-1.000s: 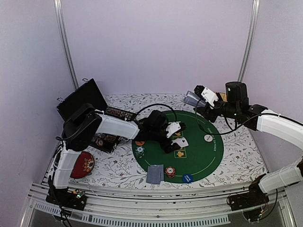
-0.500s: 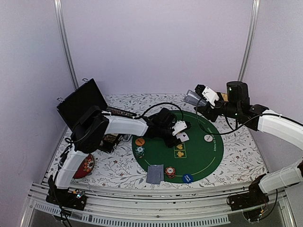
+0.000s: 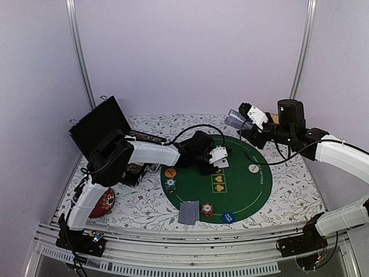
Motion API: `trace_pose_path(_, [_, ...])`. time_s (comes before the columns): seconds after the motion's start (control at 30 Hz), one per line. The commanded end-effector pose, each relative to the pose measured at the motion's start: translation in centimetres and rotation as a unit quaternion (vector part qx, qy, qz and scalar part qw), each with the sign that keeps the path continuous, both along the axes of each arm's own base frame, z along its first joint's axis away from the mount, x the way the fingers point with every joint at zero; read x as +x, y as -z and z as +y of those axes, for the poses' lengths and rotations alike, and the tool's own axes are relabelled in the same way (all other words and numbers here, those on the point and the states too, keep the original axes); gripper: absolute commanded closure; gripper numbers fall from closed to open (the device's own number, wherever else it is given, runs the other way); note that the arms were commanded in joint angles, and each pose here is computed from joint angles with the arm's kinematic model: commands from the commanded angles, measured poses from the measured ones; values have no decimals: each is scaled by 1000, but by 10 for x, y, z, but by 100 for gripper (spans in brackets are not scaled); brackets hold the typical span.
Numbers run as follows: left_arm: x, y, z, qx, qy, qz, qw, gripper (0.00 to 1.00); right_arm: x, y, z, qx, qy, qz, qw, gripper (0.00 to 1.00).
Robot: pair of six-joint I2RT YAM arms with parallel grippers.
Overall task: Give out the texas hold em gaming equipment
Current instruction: Move the poker card to the community card area, then pick up the poker card from the face-down deck piles.
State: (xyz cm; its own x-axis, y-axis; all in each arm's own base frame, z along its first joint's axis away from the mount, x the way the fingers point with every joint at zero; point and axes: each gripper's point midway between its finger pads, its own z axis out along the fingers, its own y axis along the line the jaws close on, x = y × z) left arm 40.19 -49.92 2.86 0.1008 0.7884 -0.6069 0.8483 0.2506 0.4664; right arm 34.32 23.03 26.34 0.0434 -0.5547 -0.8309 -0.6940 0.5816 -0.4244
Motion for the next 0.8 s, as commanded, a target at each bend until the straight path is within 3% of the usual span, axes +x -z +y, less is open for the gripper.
trace_pose_path(0.0, [23,38,51,81,-44,-2,996,31,-1,-11,-3,15,3,-14,1000,53])
trace_pose_path(0.3, [12,21,44,38,-33,22,998,31,-2,-15,-4,17,5,-16,1000,53])
trace_pose_path(0.53, [-30,-64,44,-127,10,58,990,28,-5,-14,-4,15,1,-12,1000,53])
trace_pose_path(0.67, [-59,-150,60,-253,32,87,963,24,-8,-14,-1,13,-11,-8,1000,53])
trace_pose_path(0.77, [-56,-199,85,-354,3,160,922,23,-9,-10,2,12,-17,-5,1000,54])
